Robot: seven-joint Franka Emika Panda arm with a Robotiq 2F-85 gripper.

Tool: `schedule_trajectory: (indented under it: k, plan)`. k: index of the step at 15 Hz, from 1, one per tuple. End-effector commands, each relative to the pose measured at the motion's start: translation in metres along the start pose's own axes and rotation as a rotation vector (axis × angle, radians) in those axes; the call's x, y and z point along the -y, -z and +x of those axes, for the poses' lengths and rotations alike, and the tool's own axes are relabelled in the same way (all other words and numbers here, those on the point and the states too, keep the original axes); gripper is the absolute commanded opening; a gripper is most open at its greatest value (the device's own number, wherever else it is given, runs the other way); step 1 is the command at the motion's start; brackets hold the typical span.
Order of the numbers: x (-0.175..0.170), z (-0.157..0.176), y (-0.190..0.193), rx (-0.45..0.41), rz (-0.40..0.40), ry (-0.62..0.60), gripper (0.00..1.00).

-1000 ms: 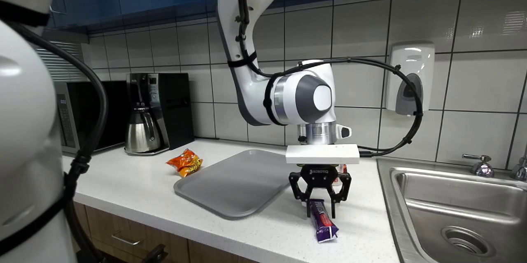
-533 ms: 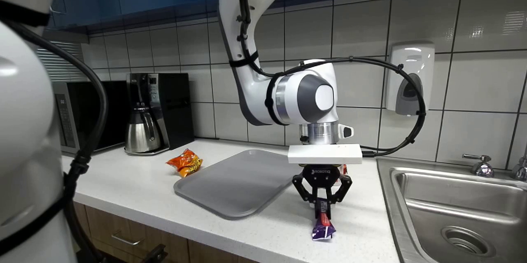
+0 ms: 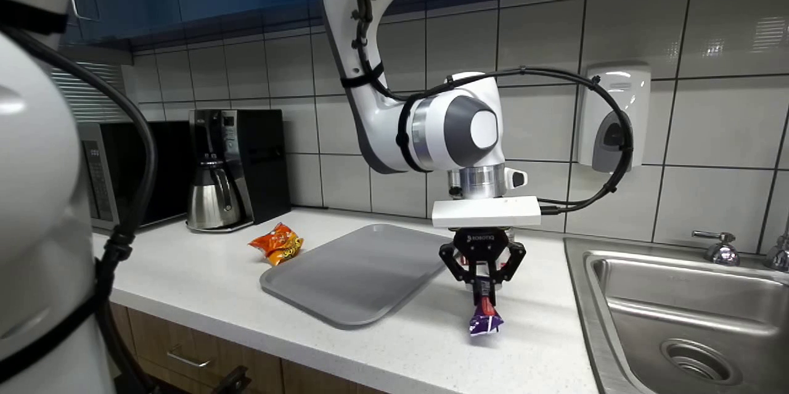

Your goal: Put the candy bar on the tray

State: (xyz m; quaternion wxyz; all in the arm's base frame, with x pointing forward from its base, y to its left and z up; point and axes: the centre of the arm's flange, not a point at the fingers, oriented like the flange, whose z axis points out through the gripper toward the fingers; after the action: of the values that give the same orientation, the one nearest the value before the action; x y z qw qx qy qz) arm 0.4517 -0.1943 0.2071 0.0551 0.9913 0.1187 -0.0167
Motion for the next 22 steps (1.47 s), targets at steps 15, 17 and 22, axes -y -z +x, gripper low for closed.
schedule_trajectory:
  k: [15,17,22]
  plan:
    - [0.077,0.025,0.051,-0.099,0.036,0.112,0.05]
    - [0.086,0.026,0.052,-0.099,0.037,0.123,0.05]
    - [0.112,0.034,0.056,-0.101,0.041,0.156,0.05]
